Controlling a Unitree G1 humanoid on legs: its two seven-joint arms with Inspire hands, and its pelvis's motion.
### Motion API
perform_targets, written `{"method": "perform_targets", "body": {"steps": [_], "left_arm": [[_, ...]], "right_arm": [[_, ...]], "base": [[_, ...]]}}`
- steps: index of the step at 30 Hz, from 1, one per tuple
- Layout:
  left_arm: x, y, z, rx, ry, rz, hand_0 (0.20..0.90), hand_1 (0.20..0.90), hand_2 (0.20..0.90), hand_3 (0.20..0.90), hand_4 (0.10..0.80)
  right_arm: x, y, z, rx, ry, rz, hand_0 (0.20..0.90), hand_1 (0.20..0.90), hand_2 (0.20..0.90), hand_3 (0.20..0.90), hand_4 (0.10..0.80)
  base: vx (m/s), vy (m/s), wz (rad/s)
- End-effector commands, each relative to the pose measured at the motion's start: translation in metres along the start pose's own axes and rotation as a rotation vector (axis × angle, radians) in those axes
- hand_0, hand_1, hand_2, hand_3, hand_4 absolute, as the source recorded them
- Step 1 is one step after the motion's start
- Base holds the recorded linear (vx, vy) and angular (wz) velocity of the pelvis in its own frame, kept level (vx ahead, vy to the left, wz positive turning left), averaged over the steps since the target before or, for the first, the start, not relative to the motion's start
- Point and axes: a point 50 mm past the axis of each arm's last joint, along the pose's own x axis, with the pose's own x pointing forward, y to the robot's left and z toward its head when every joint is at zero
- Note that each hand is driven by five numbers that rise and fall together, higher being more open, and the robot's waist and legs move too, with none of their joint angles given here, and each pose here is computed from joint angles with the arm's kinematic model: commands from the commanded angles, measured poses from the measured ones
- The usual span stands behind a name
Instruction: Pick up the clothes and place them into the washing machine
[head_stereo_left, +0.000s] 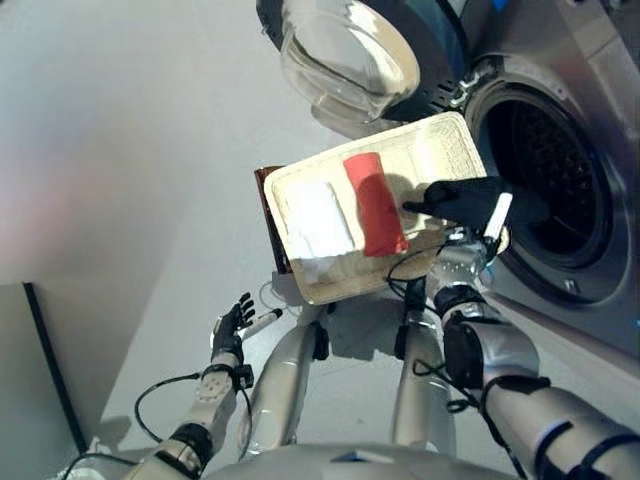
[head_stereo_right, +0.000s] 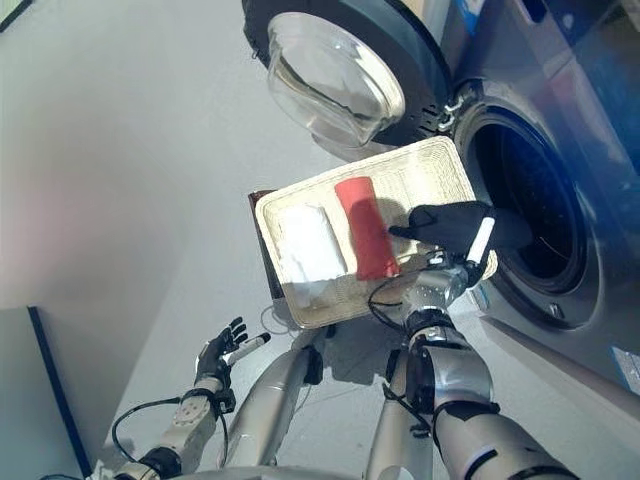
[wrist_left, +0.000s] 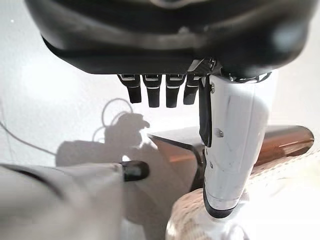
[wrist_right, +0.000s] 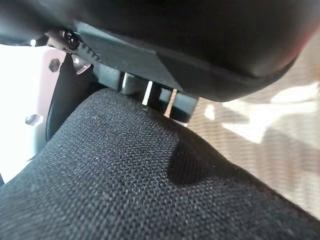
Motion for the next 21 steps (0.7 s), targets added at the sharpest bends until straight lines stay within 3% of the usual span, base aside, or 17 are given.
{"method": "perform_targets", "body": {"steps": [1, 9, 10, 11, 21], "left_arm": [[-0.005, 0.009, -0.01, -0.005, 0.022, 0.037, 0.9, 0.9, 0.9, 0.9, 0.8], [-0.008, 0.012, -0.01, 0.015, 0.004, 0.02, 0.9, 0.9, 0.9, 0.9, 0.8], [-0.009, 0.012, -0.01, 0.015, -0.002, 0.022, 0.9, 0.9, 0.9, 0.9, 0.8], [-0.008, 0.013, -0.008, 0.012, -0.01, 0.029, 0.9, 0.9, 0.9, 0.9, 0.8], [-0.011, 0.007, -0.016, 0.006, 0.018, 0.004, 0.9, 0.9, 0.9, 0.9, 0.8]], "right_arm": [[0.005, 0.054, 0.041, 0.129, -0.177, 0.178, 0.2, 0.2, 0.2, 0.2, 0.3], [-0.017, 0.153, 0.117, 0.296, -0.439, 0.404, 0.2, 0.2, 0.2, 0.2, 0.3], [-0.024, 0.165, 0.121, 0.291, -0.462, 0.444, 0.595, 0.595, 0.595, 0.595, 0.582], [-0.033, 0.175, 0.123, 0.283, -0.48, 0.492, 0.9, 0.9, 0.9, 0.9, 0.8], [-0.023, 0.167, 0.102, 0.152, -0.389, 0.5, 0.9, 0.9, 0.9, 0.9, 0.8]], "base": [[0.048, 0.025, -0.15], [0.011, 0.059, -0.16], [-0.091, 0.058, -0.18], [0.022, 0.067, -0.18], [0.008, 0.018, -0.05]]}}
